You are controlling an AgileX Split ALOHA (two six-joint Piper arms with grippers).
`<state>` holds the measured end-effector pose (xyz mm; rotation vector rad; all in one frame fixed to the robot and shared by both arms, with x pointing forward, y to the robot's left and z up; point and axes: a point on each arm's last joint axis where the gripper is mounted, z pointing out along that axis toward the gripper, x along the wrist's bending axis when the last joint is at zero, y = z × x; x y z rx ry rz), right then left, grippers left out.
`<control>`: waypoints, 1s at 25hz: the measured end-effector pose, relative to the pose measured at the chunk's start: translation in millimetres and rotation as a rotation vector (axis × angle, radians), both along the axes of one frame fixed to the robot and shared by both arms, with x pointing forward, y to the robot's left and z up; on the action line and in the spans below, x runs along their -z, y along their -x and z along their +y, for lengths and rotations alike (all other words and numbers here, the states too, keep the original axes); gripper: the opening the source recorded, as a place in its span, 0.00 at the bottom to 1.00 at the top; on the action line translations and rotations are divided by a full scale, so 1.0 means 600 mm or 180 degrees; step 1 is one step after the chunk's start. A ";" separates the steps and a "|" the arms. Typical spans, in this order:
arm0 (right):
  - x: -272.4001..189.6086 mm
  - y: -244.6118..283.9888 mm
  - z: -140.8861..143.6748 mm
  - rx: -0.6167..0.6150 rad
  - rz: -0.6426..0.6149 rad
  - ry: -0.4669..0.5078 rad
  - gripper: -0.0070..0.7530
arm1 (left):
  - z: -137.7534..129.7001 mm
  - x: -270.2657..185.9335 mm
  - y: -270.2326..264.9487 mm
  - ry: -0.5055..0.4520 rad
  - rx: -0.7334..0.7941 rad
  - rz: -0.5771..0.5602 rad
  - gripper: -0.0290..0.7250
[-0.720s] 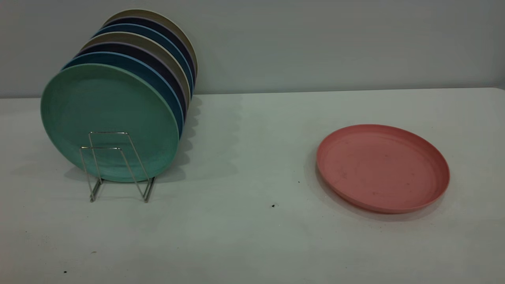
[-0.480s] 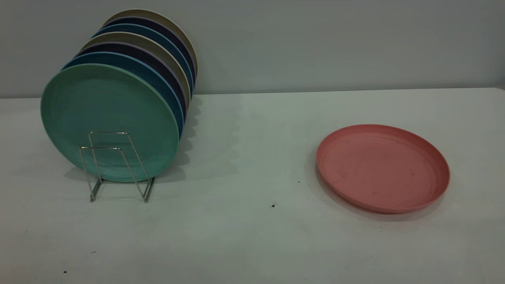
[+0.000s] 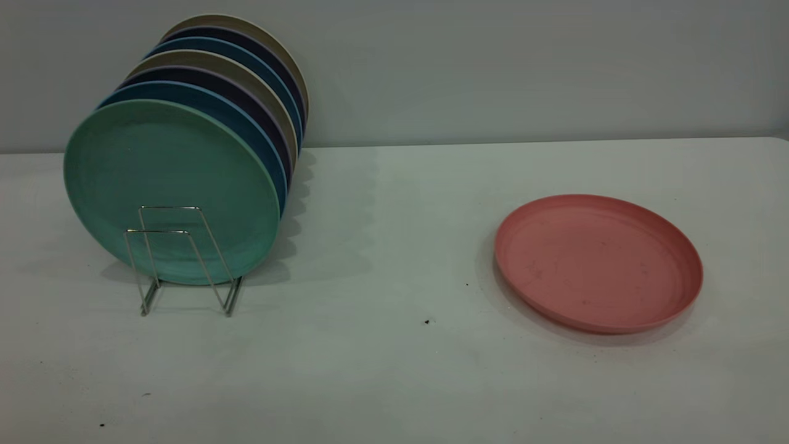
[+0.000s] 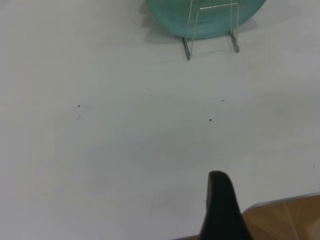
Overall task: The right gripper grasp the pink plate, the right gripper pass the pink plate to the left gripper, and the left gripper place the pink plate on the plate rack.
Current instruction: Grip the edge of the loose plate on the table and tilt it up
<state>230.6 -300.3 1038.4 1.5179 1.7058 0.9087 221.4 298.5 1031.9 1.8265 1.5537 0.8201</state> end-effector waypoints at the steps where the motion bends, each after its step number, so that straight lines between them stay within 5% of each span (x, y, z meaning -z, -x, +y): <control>1: 0.000 0.000 0.000 0.0000 0.0000 0.0000 0.56 | 0.000 0.000 0.000 0.0000 0.0000 0.0000 0.73; 18: -0.004 0.001 0.002 -0.0020 -0.0019 -0.0038 0.56 | -0.002 -0.005 -0.001 0.0147 -0.0071 -0.0037 0.73; 25: -0.066 -0.053 0.010 -0.0058 0.0185 -0.0099 0.69 | -0.001 -0.092 -0.064 0.0243 -0.0207 -0.0091 0.79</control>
